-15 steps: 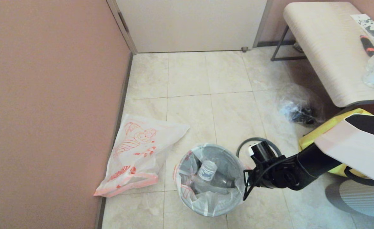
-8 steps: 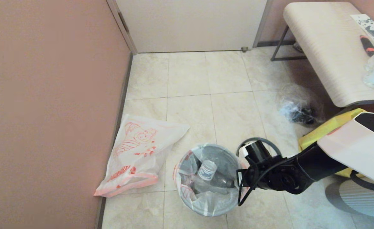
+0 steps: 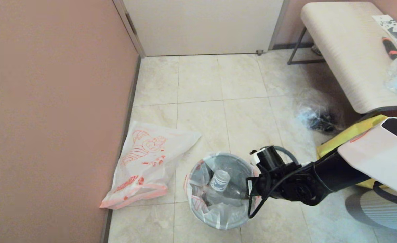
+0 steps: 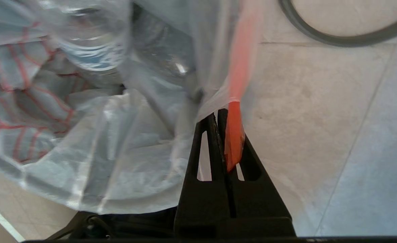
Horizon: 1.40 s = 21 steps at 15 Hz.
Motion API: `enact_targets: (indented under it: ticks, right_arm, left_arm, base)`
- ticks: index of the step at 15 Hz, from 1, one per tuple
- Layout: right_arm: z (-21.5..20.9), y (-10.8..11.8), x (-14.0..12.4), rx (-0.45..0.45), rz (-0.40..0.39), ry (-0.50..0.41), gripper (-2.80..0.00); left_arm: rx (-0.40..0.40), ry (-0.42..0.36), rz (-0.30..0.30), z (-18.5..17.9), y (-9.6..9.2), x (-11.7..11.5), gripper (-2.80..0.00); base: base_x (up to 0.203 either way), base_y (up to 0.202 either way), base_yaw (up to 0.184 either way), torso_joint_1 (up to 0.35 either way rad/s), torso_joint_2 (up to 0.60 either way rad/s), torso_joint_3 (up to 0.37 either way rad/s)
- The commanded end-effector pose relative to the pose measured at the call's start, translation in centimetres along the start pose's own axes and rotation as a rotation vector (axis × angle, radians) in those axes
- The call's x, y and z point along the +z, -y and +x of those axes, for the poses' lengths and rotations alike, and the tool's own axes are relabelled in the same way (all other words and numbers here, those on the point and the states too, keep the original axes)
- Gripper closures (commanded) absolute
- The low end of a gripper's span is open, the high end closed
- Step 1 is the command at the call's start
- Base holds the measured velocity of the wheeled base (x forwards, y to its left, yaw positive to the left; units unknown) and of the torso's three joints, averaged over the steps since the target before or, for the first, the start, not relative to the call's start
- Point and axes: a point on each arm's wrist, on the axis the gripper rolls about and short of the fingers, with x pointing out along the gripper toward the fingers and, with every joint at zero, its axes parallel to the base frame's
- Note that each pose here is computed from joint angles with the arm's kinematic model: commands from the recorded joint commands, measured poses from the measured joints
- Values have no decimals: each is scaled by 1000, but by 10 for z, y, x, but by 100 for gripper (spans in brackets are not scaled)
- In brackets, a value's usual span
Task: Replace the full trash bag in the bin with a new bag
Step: Place the trash bag on the floor
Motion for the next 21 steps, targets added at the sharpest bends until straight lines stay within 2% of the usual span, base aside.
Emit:
enact_targets:
  ticks: [1,6,13,21]
  right_arm:
    - [0,-9,0,18,-11,9,0]
    - [11,-21,4,33,-23,21,0]
    - [22,-43,17,41,-89,18,0]
    - [23,-39,14,24,-84,0,0]
  left_arm:
    - [0,0,-1,0,0,0,0]
    - [0,0,-1,0,0,0,0]
    - [0,0,-1,0,0,0,0]
    - [0,0,-1,0,0,0,0]
  base:
    - [0,0,0,0,0,0]
    - [0,0,0,0,0,0]
    - [0,0,0,0,0,0]
    - [0,0,0,0,0,0]
